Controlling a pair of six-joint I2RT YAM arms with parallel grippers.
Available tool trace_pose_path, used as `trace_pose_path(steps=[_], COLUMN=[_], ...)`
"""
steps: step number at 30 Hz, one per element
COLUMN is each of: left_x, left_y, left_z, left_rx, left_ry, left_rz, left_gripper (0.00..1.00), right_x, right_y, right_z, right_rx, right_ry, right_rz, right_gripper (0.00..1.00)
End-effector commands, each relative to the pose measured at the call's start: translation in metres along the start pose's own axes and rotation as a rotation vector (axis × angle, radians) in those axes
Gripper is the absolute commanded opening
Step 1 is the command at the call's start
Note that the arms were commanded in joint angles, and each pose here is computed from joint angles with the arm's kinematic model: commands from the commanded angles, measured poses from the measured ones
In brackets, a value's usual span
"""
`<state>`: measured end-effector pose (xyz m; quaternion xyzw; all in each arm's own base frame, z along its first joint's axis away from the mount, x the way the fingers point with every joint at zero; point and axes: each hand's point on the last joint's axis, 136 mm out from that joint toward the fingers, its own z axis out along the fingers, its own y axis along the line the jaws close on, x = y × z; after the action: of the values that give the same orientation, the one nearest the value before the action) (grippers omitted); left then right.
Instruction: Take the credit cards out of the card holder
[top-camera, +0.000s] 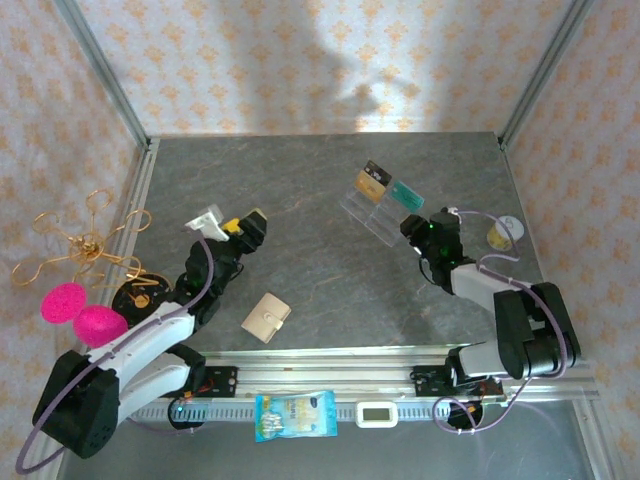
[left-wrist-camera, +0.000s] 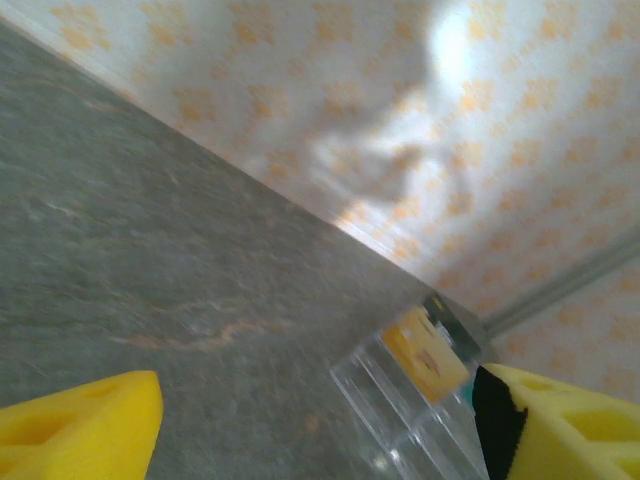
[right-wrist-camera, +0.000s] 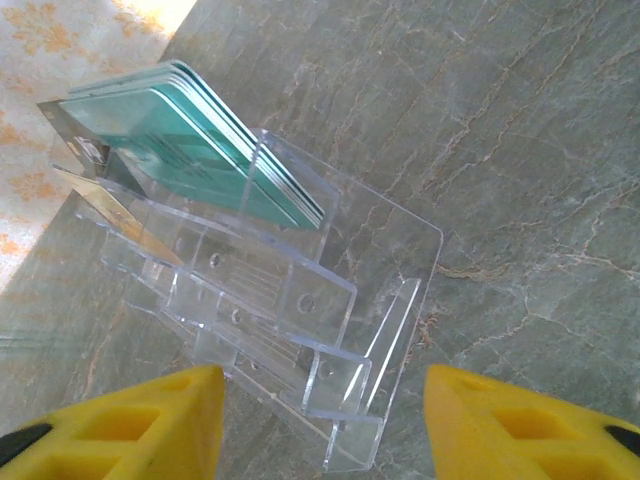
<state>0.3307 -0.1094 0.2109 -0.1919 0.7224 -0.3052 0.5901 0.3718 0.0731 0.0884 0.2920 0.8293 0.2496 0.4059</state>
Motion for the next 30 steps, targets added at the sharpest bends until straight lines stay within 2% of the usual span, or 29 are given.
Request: trace_pose_path(steps=[1, 4, 9, 16, 22, 25, 30], left_x=[0.017, 0.030, 0.034, 0.035, 0.036, 0.035, 0.034], left_y=[-0.024, -0.034, -0.034, -0.037, -0.041, -0.043, -0.046], left_z=[-0.006, -0.009, -0.016, -0.020, -0.021, -0.023, -0.025], left_rx=[0.071, 0.100, 0.115, 0.134, 0.142, 0.150, 0.151], left_ry=[0.053, 0.097, 0.105, 0.118, 0.136, 0.139, 0.152], left_rz=[0.042, 0.067, 0.076, 0.076, 0.076, 0.074, 0.079], left_gripper=[0.72, 0.70, 0.78, 0.78, 0.78, 0.78, 0.79], right_x=[-0.005, -0.004, -0.005, -0.008, 0.000, 0.008, 0.023], right_y=[0.011, 0.014, 0.016, 0.017, 0.000, -0.008, -0.023], right_z=[0.006, 0.011, 0.020, 0.036, 0.046, 0.053, 0.061], right_rx=[-0.030, -0.032, -0.029, -0.010, 0.070, 0.114, 0.186], right_ry=[-0.006, 0.004, 0.011, 0.014, 0.040, 0.085, 0.170], right_rz=[0.001, 0.000, -0.005, 0.002, 0.020, 0.000, -0.066], right_gripper=[0.52, 0.51, 0.47, 0.41, 0.33, 0.26, 0.22])
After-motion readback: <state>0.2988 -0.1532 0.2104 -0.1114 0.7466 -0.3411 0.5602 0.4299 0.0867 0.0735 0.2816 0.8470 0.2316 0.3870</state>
